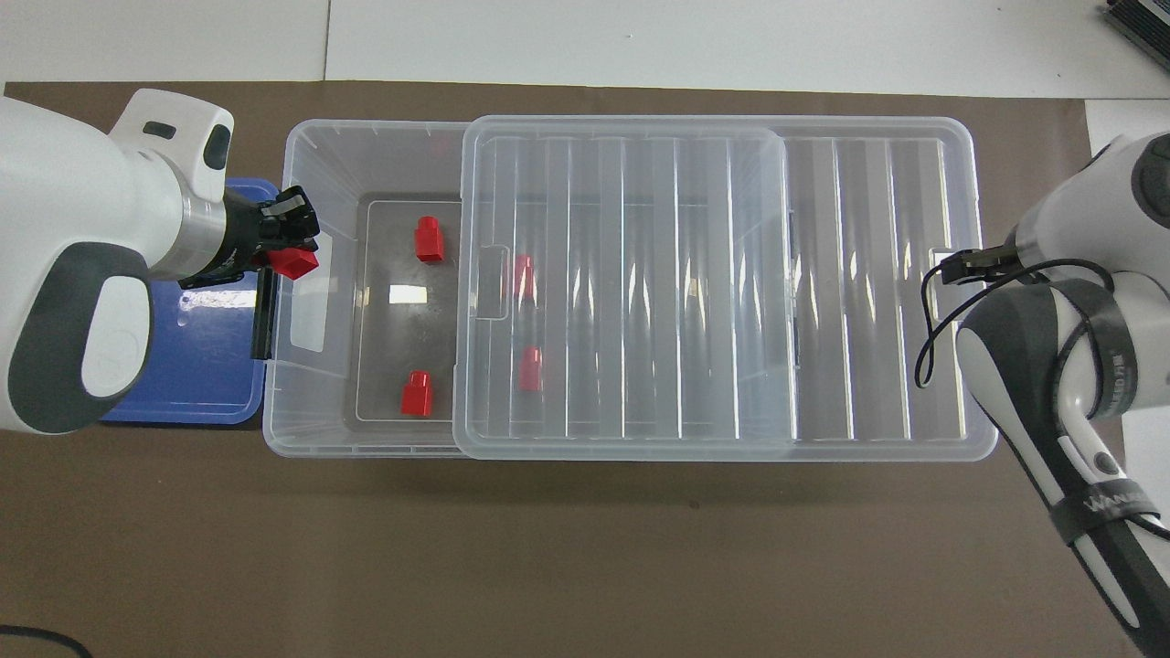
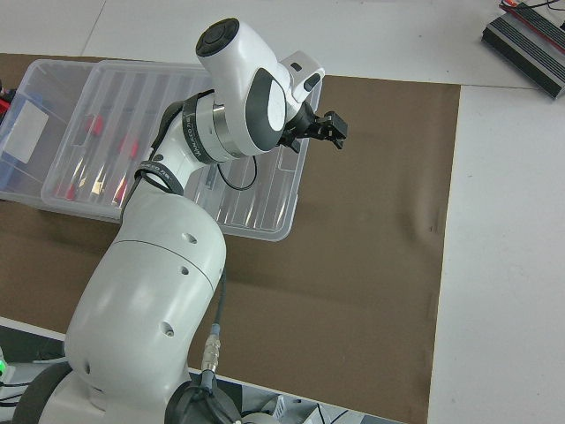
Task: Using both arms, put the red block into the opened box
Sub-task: 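Carry the red block with the left gripper over the opened box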
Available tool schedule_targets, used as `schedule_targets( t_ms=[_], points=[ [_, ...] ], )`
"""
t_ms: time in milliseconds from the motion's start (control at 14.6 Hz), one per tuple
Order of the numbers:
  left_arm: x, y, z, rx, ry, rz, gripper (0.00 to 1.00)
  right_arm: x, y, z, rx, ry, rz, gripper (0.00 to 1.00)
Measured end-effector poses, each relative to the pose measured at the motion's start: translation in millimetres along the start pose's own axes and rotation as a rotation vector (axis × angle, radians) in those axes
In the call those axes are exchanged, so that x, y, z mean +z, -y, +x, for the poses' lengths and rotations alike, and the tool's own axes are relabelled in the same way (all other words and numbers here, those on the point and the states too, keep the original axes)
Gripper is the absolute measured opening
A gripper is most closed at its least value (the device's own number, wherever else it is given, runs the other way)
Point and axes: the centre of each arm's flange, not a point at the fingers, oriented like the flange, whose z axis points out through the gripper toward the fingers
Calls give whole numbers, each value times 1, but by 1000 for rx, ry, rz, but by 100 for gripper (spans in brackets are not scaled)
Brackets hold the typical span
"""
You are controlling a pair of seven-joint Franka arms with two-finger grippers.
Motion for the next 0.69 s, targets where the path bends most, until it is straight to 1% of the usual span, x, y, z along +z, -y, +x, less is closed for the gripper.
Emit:
schedule_targets(
  t_ms=[137,343,549,686],
  points=[
    [16,-9,-13,-13,-11,-16,34,0,-1,0,1,1,-2,100],
    [43,-4,-20,-19,-15,-18,34,-4,-4,-1,6,7,-5,100],
    [60,-2,-21,-20,-24,-26,34,-19,-10,-2,17,12,-9,100],
    [70,-4,-25,-13,-23,-26,34,-34,-15,-4,36,6,10,100]
  ],
)
